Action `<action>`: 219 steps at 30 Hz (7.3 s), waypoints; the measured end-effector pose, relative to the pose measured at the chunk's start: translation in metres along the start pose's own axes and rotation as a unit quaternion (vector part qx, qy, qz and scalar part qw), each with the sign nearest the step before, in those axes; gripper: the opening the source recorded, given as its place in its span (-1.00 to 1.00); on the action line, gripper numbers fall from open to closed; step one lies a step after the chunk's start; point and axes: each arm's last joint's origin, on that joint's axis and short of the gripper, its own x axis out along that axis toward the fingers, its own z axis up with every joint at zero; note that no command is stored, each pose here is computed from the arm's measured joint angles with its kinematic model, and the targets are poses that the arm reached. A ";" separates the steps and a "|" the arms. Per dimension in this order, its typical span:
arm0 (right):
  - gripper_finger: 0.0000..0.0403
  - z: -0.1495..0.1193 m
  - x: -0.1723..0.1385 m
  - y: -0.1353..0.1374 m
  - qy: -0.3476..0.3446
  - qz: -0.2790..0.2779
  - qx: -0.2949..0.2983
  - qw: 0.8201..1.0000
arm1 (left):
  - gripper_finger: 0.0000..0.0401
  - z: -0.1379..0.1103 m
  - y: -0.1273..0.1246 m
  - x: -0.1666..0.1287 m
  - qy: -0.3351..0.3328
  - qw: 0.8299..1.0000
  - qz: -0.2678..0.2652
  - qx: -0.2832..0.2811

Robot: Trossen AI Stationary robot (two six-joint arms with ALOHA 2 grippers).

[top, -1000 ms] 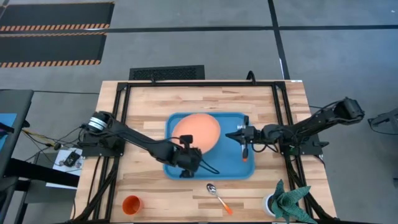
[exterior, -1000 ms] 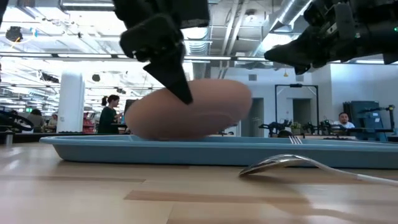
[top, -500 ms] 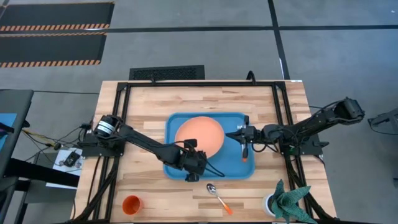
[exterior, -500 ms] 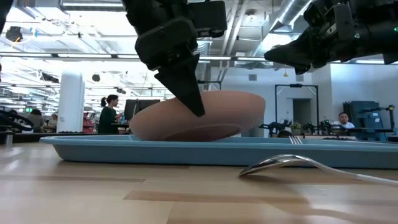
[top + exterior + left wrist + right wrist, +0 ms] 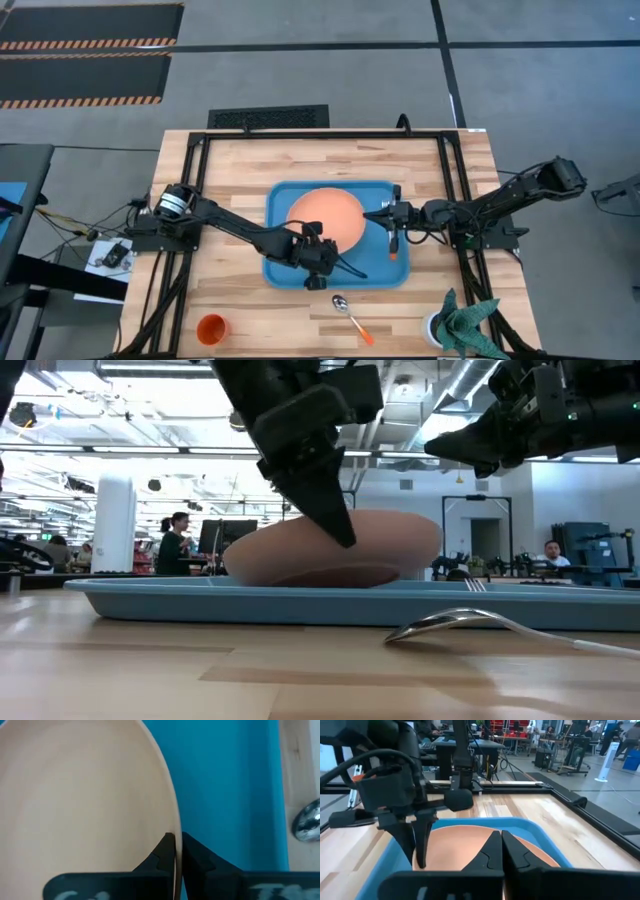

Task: Pick and place plate/cup/fork/spoon on tray
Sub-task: Put the light orange plate on the blue serving tray to the left of the orange fork, then put the orange spoon on the blue serving tray to the right of the light orange plate

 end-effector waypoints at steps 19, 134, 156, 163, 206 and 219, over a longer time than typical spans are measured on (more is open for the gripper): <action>-0.99 0.000 0.000 0.000 0.000 0.000 -0.002 1.000 | -0.87 -0.001 0.000 0.017 0.009 0.999 -0.038 -0.023; -0.09 0.004 0.099 0.277 0.559 -0.158 0.228 0.782 | -1.00 -0.200 0.073 -0.111 -0.405 0.903 -0.046 -0.135; -0.80 -0.023 0.106 0.278 0.606 -0.213 0.222 0.733 | -1.00 -0.205 0.069 -0.109 -0.384 0.915 -0.042 -0.118; -0.94 -0.022 0.105 0.278 0.608 -0.214 0.215 0.734 | -1.00 -0.206 0.067 -0.110 -0.382 0.916 -0.043 -0.115; -0.40 -0.028 0.153 0.247 0.616 0.006 0.210 0.759 | -1.00 -0.208 0.061 -0.112 -0.380 0.911 -0.079 -0.137; -0.20 0.017 0.130 0.244 0.548 -0.057 0.187 0.813 | -1.00 -0.211 0.056 -0.114 -0.386 0.912 -0.078 -0.119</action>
